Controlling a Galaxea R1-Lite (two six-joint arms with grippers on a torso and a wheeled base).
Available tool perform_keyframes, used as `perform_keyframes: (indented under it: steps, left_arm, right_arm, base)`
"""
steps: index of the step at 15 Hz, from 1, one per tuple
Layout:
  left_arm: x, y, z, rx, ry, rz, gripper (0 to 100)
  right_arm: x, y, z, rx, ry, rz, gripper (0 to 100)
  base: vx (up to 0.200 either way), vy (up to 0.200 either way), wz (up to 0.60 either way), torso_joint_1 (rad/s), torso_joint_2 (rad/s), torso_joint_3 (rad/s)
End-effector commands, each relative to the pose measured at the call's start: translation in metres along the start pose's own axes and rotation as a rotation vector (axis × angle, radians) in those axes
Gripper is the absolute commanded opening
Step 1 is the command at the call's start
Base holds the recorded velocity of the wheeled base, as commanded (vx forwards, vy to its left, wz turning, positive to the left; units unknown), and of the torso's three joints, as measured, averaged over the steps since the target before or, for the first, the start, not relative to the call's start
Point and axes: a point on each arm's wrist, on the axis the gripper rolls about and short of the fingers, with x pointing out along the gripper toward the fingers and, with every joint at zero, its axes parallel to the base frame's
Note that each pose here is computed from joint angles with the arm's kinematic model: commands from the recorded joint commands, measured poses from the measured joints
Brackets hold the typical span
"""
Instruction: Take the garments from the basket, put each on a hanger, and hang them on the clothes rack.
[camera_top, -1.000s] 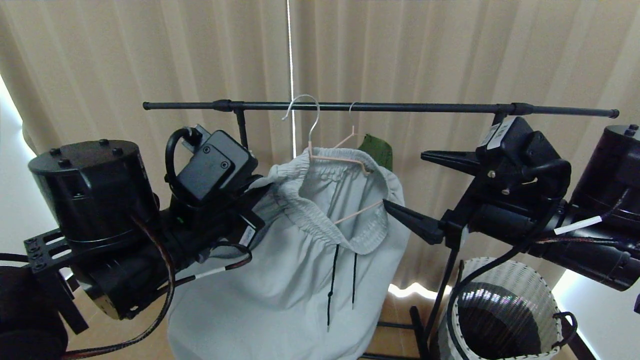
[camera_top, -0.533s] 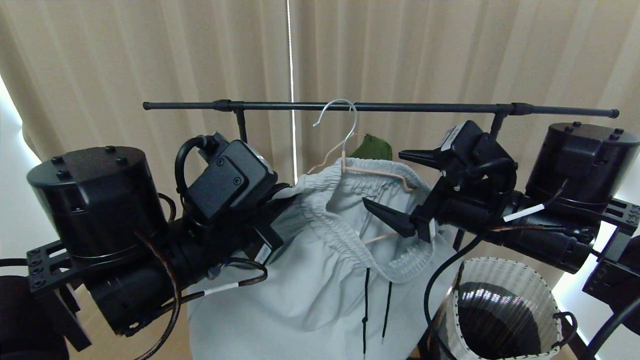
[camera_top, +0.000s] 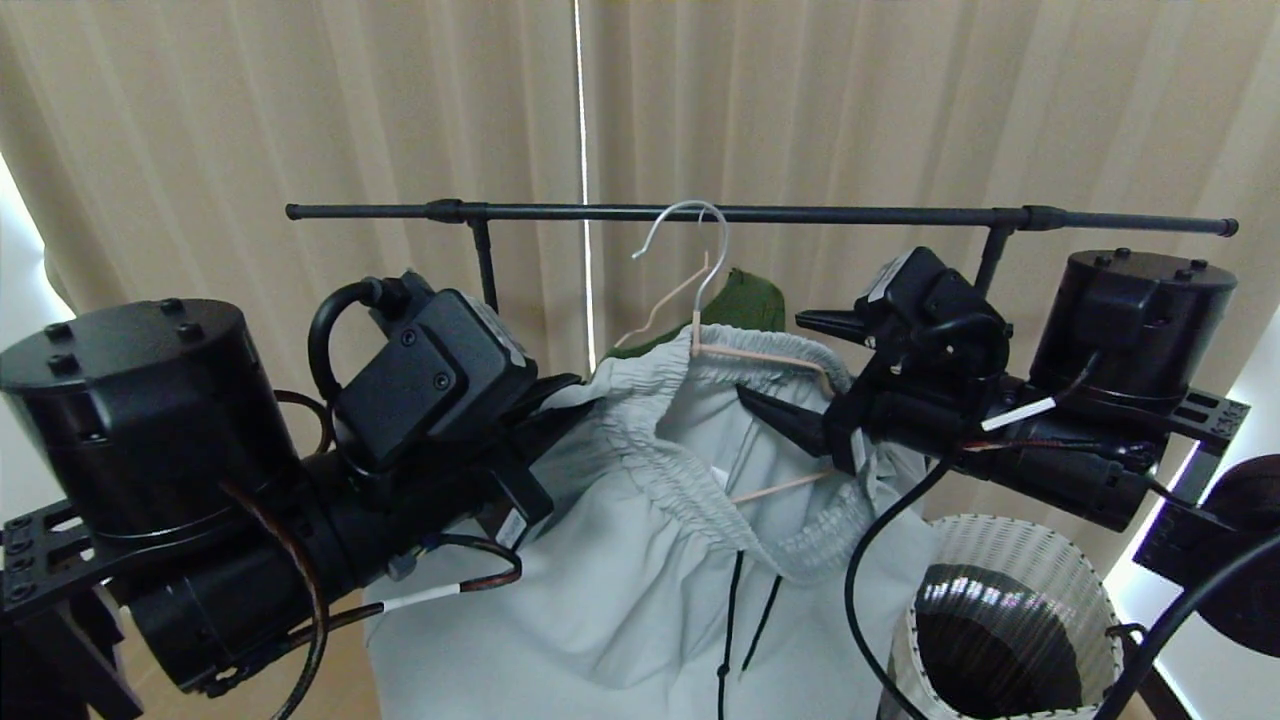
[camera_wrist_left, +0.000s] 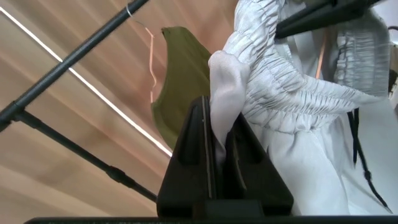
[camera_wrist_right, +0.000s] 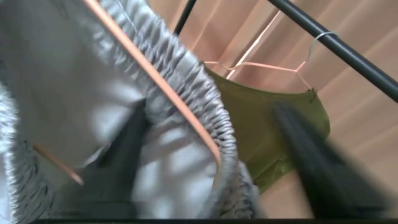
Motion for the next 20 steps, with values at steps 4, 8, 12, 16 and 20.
perform_keyframes:
  steps: [4, 8, 12, 16, 20]
  left_arm:
    - [-0.005, 0.002, 0.004, 0.004, -0.016, 0.008, 0]
    - [-0.009, 0.002, 0.002, -0.002, -0.013, 0.011, 0]
    - [-0.01, 0.008, -0.002, -0.031, 0.002, 0.036, 100]
    - [-0.025, 0.006, -0.005, -0.06, -0.01, 0.03, 100]
    - [-0.051, 0.005, -0.016, -0.163, -0.017, 0.01, 100]
  right_arm:
    - [0.002, 0.0, -0.001, 0.001, 0.0, 0.0, 0]
    - [-0.001, 0.0, 0.001, -0.001, -0.011, -0.005, 0]
    - [-0.001, -0.001, 0.003, -0.001, -0.014, -0.014, 0]
    - [-0.01, -0.018, -0.001, 0.003, 0.022, -0.127, 0]
    - [-0.027, -0.051, -0.01, 0.012, 0.046, -0.255, 0]
  base:
    - [0.0, 0.0, 0.0, 0.0, 0.0, 0.0]
    - [0.0, 0.0, 0.0, 0.0, 0.0, 0.0]
    - [0.0, 0.0, 0.0, 0.0, 0.0, 0.0]
    - [0.0, 0.0, 0.0, 0.0, 0.0, 0.0]
    - [0.0, 0.0, 0.0, 0.0, 0.0, 0.0]
